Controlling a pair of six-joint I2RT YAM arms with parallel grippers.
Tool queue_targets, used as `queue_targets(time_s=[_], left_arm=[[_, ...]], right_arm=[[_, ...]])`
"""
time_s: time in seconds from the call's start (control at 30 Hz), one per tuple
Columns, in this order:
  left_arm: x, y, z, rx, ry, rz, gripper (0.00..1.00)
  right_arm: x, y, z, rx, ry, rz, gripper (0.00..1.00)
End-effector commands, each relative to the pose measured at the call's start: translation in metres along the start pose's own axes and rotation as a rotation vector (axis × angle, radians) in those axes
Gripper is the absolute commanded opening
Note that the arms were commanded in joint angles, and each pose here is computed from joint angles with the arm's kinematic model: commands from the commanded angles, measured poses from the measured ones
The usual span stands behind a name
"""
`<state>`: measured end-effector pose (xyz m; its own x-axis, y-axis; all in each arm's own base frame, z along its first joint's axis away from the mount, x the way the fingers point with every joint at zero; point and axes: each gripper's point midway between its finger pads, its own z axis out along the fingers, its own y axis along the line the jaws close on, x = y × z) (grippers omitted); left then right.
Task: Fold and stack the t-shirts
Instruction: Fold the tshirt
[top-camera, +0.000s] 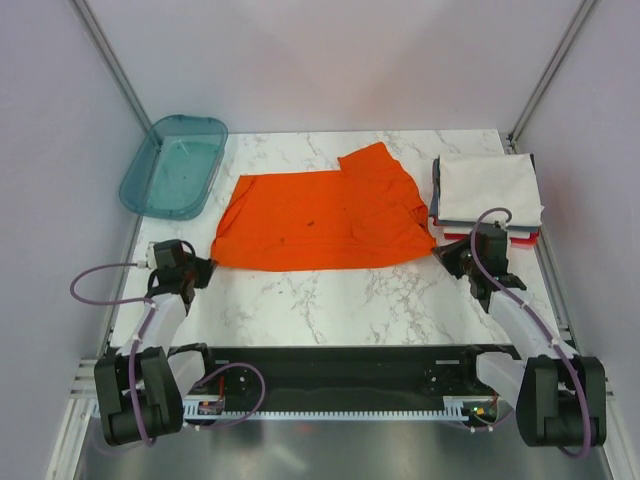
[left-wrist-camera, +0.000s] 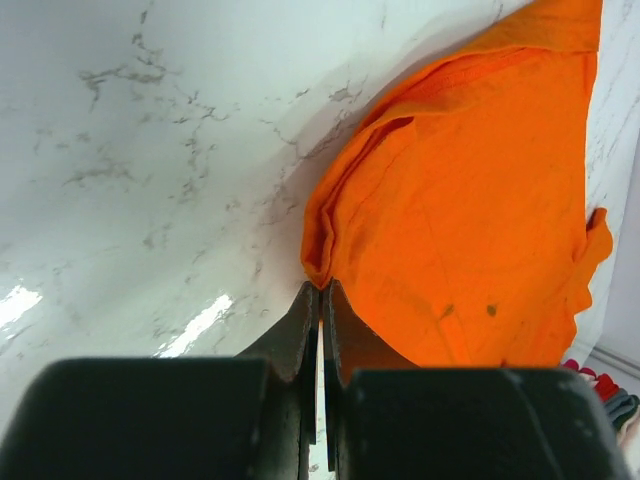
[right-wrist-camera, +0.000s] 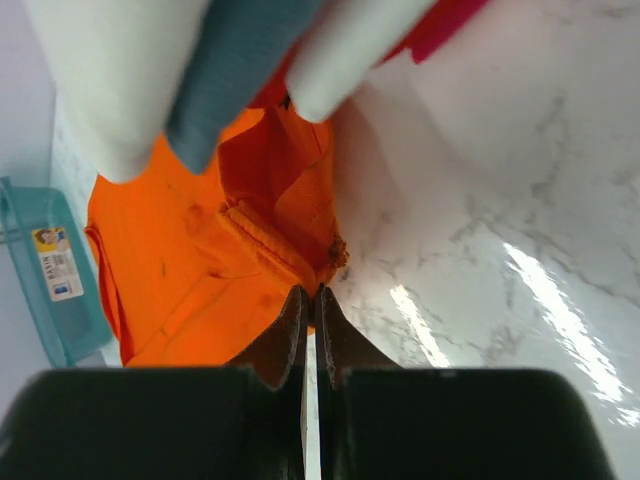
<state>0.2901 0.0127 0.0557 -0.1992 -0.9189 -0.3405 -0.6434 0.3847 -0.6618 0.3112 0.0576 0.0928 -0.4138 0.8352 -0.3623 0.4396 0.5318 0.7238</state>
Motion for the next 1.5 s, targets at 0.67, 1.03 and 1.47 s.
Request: queue_targets(time_s=[0.67,1.03,1.47], left_arm=[[-0.004,0.055,-0.039,-0.214,-0.078,0.039,0.29],[-0.022,-0.041,-0.068,0.116,-0.044,0.313,0.53],[0.019,-0.162,-0.032,0.282,-0.054,0.595,0.60]], right_arm=[[0.004,-0.106,-0.052,0.393,-0.170,0.019,0.46],[-0.028,0.022,-0.044,-0.021,-0.161,-0.296,0.44],[-0.008,0.145,0.043,-0.105,-0.072,-0.515,0.42]])
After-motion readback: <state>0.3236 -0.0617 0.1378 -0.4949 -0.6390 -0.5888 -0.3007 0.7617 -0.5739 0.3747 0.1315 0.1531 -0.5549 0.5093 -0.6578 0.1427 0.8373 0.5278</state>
